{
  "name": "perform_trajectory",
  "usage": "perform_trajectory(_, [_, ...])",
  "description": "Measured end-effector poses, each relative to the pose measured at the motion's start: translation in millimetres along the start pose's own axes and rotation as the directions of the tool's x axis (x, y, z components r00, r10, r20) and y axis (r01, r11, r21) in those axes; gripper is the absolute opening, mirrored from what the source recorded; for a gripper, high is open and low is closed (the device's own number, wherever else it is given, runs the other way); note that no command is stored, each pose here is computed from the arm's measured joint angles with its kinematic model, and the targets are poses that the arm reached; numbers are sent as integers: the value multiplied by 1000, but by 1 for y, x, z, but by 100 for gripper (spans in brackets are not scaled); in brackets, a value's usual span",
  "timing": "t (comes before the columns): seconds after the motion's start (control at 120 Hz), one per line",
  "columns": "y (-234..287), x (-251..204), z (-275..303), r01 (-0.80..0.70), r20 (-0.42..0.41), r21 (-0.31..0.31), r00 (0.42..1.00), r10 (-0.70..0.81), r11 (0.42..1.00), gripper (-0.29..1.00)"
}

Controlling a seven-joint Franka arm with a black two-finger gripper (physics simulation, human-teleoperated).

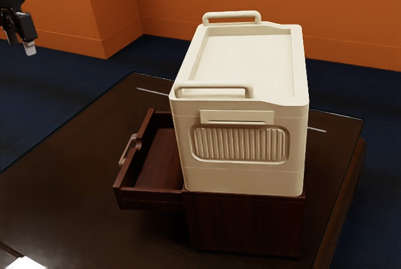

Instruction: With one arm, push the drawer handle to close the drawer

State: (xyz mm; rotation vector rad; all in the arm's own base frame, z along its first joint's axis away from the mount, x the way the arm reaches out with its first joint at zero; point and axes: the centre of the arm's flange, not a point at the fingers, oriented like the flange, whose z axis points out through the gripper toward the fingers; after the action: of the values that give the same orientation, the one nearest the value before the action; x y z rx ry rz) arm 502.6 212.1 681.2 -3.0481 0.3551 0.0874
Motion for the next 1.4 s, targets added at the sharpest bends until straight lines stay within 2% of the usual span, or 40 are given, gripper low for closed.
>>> perform_trajectory(0.208, [-3, -2, 1, 9, -3, -9, 1000, -9, 1000, 70])
perform_trajectory(0.267, [-3, -9, -22, 19, -39, 18, 999, -18, 1000, 70])
perform_trajectory(0.342, [4, -26, -81, 43, -116, 100, 993, -31, 994, 58])
perform_trajectory(0.417, [14, -27, -96, 47, -115, 138, 993, -31, 989, 40])
perform_trajectory(0.533, [32, 4, -33, -12, 11, 80, 1000, 11, 997, 17])
perform_trajectory(0.6, [53, 10, -9, -62, 40, 49, 997, 60, 997, 8])
perform_trajectory(0.708, [67, -3, 41, -100, 74, 4, 992, 100, 995, 1])
perform_trajectory(0.85, [66, -9, 125, -110, 125, -8, 986, 110, 994, -4])
perform_trajectory(0.992, [75, 17, 177, -172, 84, 35, 982, 169, 984, -7])
perform_trajectory(1.192, [90, 53, 249, -276, -15, 86, 960, 278, 957, -8])
perform_trajectory(1.4, [145, 71, 264, -424, -106, 141, 892, 439, 895, -8])
